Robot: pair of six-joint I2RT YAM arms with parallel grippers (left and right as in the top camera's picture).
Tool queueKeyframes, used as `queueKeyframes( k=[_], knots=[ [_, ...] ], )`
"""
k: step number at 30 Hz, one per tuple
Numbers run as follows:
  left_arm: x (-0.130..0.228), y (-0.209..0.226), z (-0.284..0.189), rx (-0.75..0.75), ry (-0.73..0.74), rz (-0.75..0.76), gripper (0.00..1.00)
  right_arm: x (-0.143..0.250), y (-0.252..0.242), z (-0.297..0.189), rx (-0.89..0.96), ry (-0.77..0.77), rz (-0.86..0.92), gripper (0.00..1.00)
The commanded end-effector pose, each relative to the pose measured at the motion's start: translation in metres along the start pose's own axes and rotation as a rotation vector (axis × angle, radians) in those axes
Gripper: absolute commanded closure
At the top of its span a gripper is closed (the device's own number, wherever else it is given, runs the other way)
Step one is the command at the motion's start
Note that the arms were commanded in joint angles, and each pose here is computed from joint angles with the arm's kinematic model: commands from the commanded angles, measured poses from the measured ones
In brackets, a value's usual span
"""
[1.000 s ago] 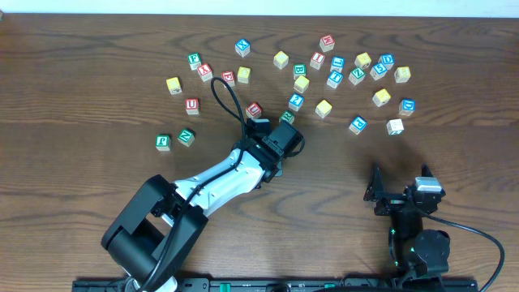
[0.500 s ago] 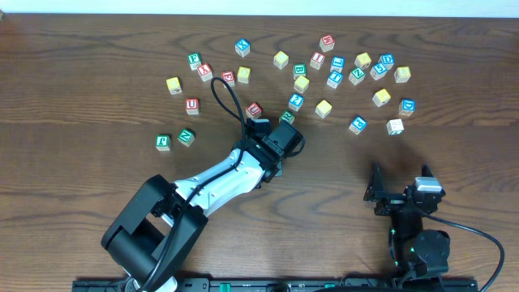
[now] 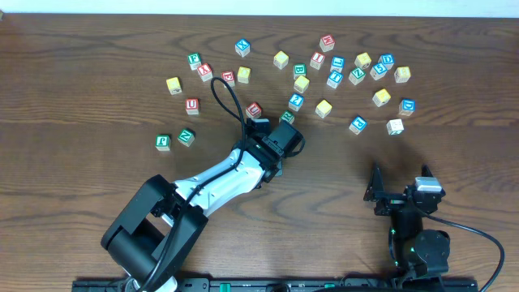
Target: Spell out AI2
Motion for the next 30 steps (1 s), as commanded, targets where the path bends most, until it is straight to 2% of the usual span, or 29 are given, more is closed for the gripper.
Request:
queueKeyframes(
  k=[1, 30],
  knots=[
    [-0.003, 0.004, -0.005, -0.005, -0.021, -0.011, 0.55, 0.000, -0.002, 0.000, 0.011, 0.000, -0.001, 0.01],
    [-0.019, 0.003, -0.026, 0.027, -0.136, 0.035, 0.55, 0.000, -0.002, 0.000, 0.011, 0.000, -0.001, 0.01]
  ],
)
Point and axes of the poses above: each gripper's point midway between its finger pads, its own z axis out along the fingers, its own y axis along the line the jaws close on, x = y × z, the point moved 9 cm from there along -z, back along the fingers
